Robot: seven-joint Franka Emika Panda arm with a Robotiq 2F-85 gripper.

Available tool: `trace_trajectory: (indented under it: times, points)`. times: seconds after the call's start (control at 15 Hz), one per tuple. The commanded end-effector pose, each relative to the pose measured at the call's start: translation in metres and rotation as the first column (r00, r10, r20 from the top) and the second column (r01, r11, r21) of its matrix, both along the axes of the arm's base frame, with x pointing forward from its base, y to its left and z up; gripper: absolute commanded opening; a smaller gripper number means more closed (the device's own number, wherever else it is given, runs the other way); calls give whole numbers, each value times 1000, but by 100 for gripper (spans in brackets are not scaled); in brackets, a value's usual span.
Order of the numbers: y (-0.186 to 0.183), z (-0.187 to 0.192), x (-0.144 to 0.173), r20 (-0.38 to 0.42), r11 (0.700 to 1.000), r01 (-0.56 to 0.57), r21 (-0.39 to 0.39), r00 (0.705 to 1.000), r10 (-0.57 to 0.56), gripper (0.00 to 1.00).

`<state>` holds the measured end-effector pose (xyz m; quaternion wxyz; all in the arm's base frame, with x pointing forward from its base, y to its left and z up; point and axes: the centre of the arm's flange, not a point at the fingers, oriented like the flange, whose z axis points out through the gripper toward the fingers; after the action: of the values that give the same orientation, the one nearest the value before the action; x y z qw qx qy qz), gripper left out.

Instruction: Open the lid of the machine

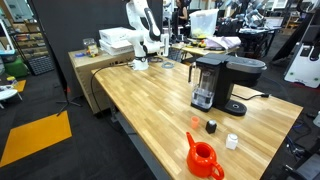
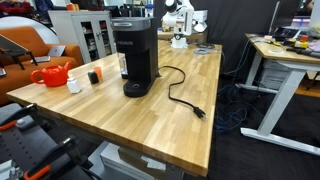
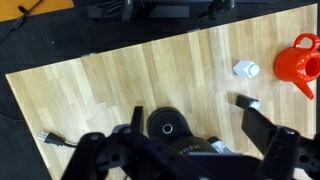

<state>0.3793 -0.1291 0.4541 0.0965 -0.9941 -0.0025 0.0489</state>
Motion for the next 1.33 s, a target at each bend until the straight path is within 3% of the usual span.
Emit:
trace_trajectory:
  times: [0.0,0.27,0.6,0.8,0.87,1.2,1.27]
  points:
    - [0,0,0,0,1000,0,0,1000,0,100]
    - [-9,-6,3,-27,986,143,89,990,-141,100]
    - [-30,-24,-2,-105,924,299,238,954,-282,100]
    - [-32,-28,-10,-143,888,333,316,942,-303,100]
    - [-30,-31,-8,-112,914,303,269,953,-283,100]
    - [-29,-31,-10,-125,903,314,294,949,-290,100]
    - [-24,-30,-3,-146,883,343,322,939,-312,100]
